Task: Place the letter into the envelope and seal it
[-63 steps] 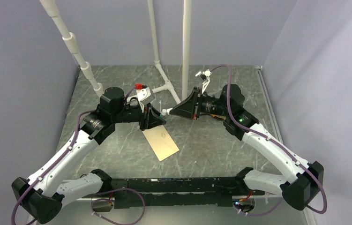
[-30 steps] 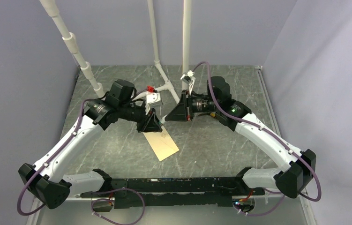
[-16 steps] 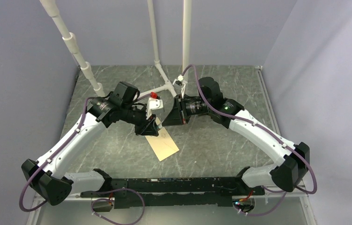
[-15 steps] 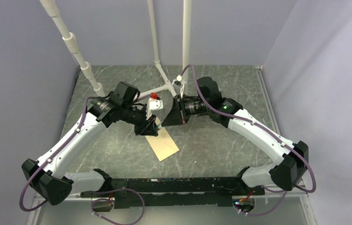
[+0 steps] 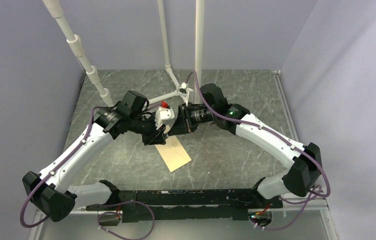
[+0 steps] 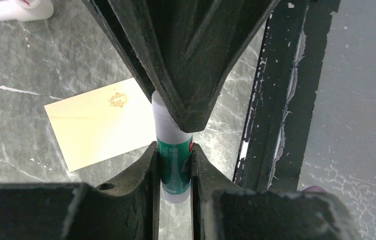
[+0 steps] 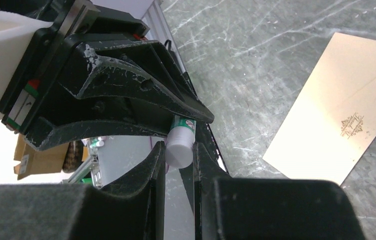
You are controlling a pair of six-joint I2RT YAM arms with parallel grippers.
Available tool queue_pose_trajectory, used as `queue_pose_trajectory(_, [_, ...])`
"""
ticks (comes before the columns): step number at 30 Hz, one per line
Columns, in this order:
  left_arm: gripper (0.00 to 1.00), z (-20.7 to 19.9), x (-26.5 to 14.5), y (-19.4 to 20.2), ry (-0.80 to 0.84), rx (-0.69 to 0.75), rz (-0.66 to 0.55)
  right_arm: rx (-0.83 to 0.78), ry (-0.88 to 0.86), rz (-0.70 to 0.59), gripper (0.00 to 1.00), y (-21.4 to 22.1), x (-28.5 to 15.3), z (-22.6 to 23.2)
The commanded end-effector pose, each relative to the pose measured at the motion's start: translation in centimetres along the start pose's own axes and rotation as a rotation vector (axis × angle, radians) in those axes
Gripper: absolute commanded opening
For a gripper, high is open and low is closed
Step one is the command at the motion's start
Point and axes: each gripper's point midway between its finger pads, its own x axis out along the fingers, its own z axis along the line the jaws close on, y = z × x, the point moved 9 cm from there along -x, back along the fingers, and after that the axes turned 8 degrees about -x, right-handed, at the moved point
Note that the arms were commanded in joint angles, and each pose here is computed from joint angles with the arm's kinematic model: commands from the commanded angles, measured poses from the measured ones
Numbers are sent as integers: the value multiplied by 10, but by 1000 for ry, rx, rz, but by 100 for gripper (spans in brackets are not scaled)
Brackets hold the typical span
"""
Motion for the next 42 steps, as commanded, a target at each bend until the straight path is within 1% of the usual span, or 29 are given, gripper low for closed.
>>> queue_pose_trajectory(1, [3,-1,-18,-72,-37,304,-389,131,48,154,0,32,22,-5])
queue_pose_trajectory(6, [2,2,-22,-75,-114,340,-468,184,28,176,0,39,31,-9])
queue_pose_trajectory(8, [2,4,-30,-86,-177,385,-526,220,-2,195,0,45,31,-8])
queue_pose_trajectory(10, [2,0,-38,-97,-177,448,-580,232,16,207,0,52,30,-10])
queue_pose_trajectory(12, [2,-1,-40,-101,-184,500,-607,249,31,230,0,56,30,-13])
queue_pose_trajectory(16, [2,2,-37,-97,-200,549,-612,264,20,217,0,58,34,-11])
queue_pose_trajectory(18, [2,1,-38,-99,-203,573,-638,290,50,237,0,66,36,-17])
queue_pose_trajectory(22, [2,2,-42,-109,-217,622,-662,304,46,267,0,76,43,-16])
queue_pose_trajectory(27, [2,2,-41,-126,-178,673,-704,330,92,326,0,91,55,-23])
queue_pose_trajectory(31, [3,1,-40,-138,-132,713,-708,369,121,364,0,101,62,-29])
queue_pose_trajectory(38, [2,4,-42,-150,-158,775,-739,398,116,409,0,115,72,-30])
queue_pose_trajectory(40, [3,5,-43,-154,-164,782,-734,400,118,415,0,114,73,-31])
queue_pose_trajectory(42, [3,6,-43,-152,-169,768,-712,387,119,389,0,106,72,-28])
